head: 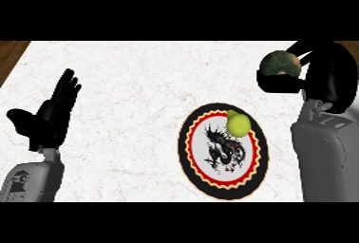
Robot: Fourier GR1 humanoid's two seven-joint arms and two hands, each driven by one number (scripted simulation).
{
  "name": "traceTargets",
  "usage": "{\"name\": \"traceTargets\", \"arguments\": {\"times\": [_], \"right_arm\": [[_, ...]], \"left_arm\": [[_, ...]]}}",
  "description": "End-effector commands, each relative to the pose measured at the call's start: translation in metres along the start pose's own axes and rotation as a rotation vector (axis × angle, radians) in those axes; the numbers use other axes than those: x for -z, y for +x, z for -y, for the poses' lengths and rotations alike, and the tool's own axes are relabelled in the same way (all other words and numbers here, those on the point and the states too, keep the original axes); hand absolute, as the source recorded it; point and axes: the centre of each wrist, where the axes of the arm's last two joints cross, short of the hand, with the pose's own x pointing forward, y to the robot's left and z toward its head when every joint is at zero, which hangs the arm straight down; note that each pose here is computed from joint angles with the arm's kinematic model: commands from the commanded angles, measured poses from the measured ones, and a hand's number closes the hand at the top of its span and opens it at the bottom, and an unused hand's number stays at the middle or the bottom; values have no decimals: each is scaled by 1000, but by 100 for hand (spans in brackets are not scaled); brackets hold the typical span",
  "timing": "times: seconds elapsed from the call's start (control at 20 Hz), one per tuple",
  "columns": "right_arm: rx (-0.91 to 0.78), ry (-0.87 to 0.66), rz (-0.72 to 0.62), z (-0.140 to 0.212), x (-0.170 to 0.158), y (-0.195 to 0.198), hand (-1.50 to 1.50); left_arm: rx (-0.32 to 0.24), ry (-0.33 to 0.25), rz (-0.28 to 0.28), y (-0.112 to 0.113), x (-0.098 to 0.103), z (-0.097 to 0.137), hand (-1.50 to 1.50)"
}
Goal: Pick the squash from the plate and place it in the pan
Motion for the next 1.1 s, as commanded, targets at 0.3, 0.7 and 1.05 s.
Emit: {"name": "traceTargets", "arguments": {"times": [0.3,0.7,1.05], "right_arm": [[7,-139,-117,45,87,-130,150],[-206,-200,-162,52,109,-245,150],[-184,-214,-205,47,128,-272,150]], "left_arm": [[7,-15,22,-2,-8,9,0],[-17,-26,15,-1,-8,-1,0],[-20,-49,37,-3,3,26,0]]}}
